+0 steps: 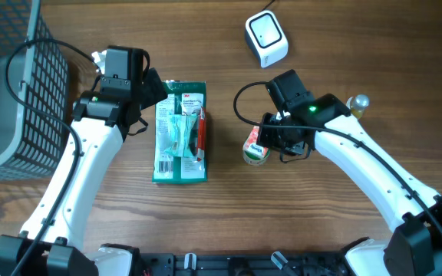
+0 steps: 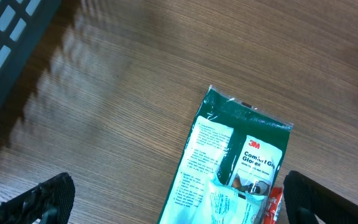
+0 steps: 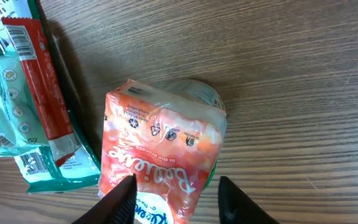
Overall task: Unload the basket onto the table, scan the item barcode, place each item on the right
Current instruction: 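Lower and close the right gripper on the red tissue pack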
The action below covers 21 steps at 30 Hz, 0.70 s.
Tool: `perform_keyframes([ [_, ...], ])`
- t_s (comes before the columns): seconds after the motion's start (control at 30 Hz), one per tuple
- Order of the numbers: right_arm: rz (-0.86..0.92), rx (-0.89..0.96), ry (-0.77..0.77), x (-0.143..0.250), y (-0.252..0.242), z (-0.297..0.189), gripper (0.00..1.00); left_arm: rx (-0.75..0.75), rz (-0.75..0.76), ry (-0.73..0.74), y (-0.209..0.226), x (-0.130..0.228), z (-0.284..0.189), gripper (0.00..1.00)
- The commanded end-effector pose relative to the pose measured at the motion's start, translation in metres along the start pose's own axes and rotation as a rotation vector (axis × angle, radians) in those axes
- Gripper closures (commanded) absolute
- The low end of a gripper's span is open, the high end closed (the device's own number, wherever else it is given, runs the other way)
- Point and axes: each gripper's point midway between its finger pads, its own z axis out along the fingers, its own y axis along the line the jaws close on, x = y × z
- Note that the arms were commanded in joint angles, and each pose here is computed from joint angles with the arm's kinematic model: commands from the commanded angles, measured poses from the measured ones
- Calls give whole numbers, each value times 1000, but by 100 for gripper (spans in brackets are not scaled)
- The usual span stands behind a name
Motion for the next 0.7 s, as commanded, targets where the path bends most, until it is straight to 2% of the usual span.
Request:
perform_keyframes([
  [0.0,17,11,9,2,-3,5,61,-4,13,5,1,1,2,0],
  [0.2,37,19,17,5,-5,6,67,-4,13,5,1,1,2,0],
  [0.5,39,22,20,7,-9,11,69,-4,13,5,2,1,2,0],
  [0.67,38,21,19,6,-8,11,77,-4,13,5,1,1,2,0],
])
